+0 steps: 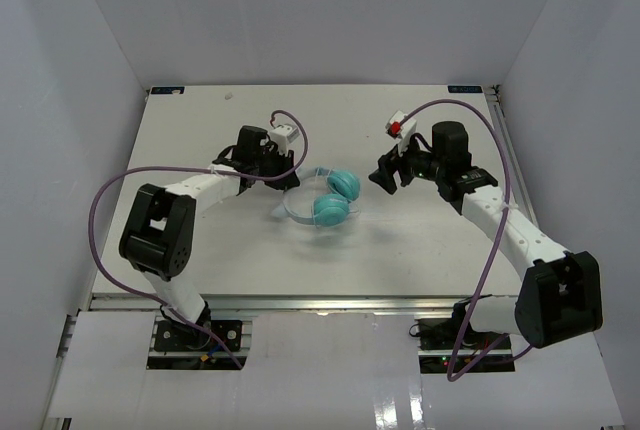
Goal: Wrap the headphones
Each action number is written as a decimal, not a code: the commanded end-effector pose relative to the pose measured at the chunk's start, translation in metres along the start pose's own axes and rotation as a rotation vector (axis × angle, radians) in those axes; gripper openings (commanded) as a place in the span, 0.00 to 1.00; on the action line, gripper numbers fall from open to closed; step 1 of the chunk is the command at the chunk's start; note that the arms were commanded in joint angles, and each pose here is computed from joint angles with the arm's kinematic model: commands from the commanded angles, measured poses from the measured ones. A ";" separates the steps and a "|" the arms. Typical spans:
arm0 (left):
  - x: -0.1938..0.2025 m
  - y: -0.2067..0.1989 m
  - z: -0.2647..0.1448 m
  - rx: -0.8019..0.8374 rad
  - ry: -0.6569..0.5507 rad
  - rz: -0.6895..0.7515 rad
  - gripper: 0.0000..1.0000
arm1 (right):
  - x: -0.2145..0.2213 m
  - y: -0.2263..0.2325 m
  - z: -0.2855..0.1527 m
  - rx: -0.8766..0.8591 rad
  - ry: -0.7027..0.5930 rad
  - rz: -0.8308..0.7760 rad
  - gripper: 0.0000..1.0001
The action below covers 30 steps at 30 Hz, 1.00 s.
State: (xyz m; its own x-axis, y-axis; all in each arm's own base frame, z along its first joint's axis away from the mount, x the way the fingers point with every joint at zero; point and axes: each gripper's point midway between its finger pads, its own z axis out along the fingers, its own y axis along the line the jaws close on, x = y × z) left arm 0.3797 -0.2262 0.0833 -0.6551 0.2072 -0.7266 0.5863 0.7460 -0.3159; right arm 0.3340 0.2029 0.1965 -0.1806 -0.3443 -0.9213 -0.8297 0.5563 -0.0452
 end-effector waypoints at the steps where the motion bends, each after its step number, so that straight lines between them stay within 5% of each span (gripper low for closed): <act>1: -0.063 -0.023 -0.021 0.082 -0.166 0.063 0.00 | -0.007 0.006 -0.001 -0.040 -0.043 -0.063 0.82; 8: -0.067 -0.037 -0.042 0.107 -0.179 0.072 0.00 | -0.008 0.017 -0.006 -0.117 -0.066 -0.188 0.86; 15: -0.079 -0.036 -0.075 0.010 -0.247 0.056 0.00 | 0.017 0.082 -0.028 -0.442 -0.182 -0.483 0.85; 25: -0.114 -0.067 -0.149 -0.011 -0.396 0.098 0.00 | 0.047 0.110 -0.032 -0.622 -0.284 -0.626 0.86; 30: -0.143 -0.089 -0.189 0.008 -0.491 0.101 0.00 | 0.037 0.126 -0.001 -0.676 -0.315 -0.616 0.97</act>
State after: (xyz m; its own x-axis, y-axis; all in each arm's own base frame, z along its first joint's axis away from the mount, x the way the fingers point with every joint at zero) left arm 0.3434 -0.2036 0.2557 -0.4027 0.0610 -0.9133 0.6187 0.7535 -0.2225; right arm 0.2274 0.2295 0.1532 0.3795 -0.2588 -0.8883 -0.9228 -0.1748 -0.3433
